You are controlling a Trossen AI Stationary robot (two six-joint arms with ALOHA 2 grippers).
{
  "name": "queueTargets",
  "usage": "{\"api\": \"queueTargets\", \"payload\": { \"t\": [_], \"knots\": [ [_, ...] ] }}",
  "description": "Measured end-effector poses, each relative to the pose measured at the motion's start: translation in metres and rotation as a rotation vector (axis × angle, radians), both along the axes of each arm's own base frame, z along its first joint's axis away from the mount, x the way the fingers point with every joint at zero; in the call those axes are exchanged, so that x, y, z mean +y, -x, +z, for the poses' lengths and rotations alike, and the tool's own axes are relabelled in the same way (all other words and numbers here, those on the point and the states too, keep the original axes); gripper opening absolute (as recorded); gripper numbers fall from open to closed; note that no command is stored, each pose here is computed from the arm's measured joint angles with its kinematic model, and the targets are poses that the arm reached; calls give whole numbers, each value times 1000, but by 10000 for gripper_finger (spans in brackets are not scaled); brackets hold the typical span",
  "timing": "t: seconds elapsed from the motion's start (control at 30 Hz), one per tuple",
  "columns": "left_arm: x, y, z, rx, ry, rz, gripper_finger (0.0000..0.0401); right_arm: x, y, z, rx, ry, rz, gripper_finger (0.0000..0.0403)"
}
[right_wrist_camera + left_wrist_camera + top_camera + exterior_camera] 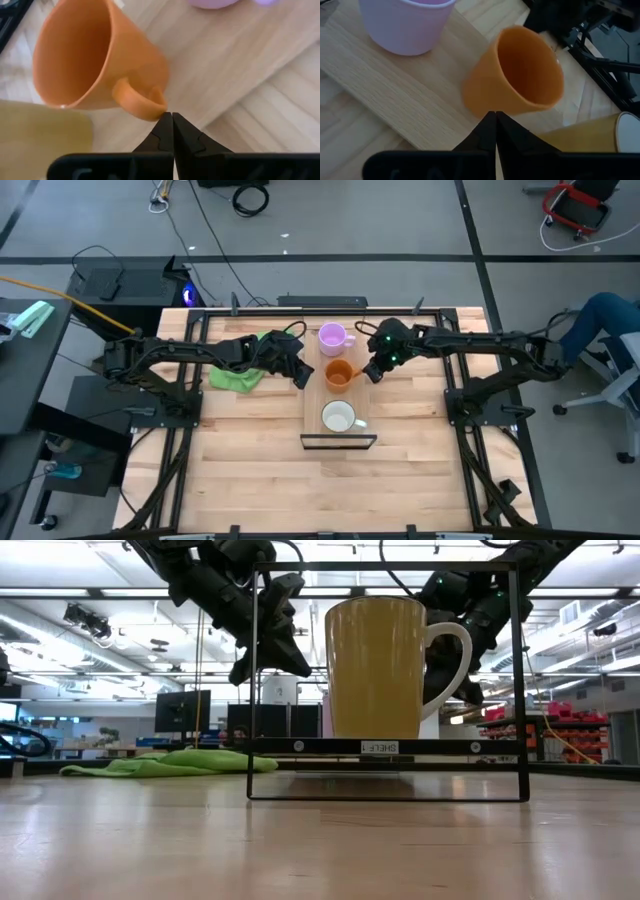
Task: Stack small to large cups/mugs on shelf
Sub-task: Adjust the mugs on the shelf
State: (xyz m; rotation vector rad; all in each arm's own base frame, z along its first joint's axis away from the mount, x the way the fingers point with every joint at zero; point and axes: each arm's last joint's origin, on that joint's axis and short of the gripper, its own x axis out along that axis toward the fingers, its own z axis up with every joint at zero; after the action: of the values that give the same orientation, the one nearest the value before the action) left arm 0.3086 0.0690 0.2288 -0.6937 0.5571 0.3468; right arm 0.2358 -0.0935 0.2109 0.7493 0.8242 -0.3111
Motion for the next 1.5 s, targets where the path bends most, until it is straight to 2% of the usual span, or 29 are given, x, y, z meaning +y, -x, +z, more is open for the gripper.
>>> {"api": "queueTargets", "payload": {
  "t": [0.2, 0.5, 0.87, 1.13, 1.3, 1.5],
  "knots": [
    [1, 0, 0, 2, -11, 16, 26, 4, -4, 2, -25, -2, -5, 0],
    [1, 0, 0, 3, -11, 17, 10, 5, -5, 3, -37, -3, -3, 0],
    [1, 0, 0, 2, -11, 17, 26, 9, -7, 3, -35, -3, 7, 0],
    [1, 0, 0, 2, -11, 17, 16, 8, -5, 2, -21, -1, -8, 0],
    [1, 0, 0, 1, -6, 20, 11, 8, 0, 7, -19, -21, -48, 5],
    [3, 1, 1, -7, 25, 53, 17, 15, 20, 27, -34, -18, -83, 2]
  ]
}}
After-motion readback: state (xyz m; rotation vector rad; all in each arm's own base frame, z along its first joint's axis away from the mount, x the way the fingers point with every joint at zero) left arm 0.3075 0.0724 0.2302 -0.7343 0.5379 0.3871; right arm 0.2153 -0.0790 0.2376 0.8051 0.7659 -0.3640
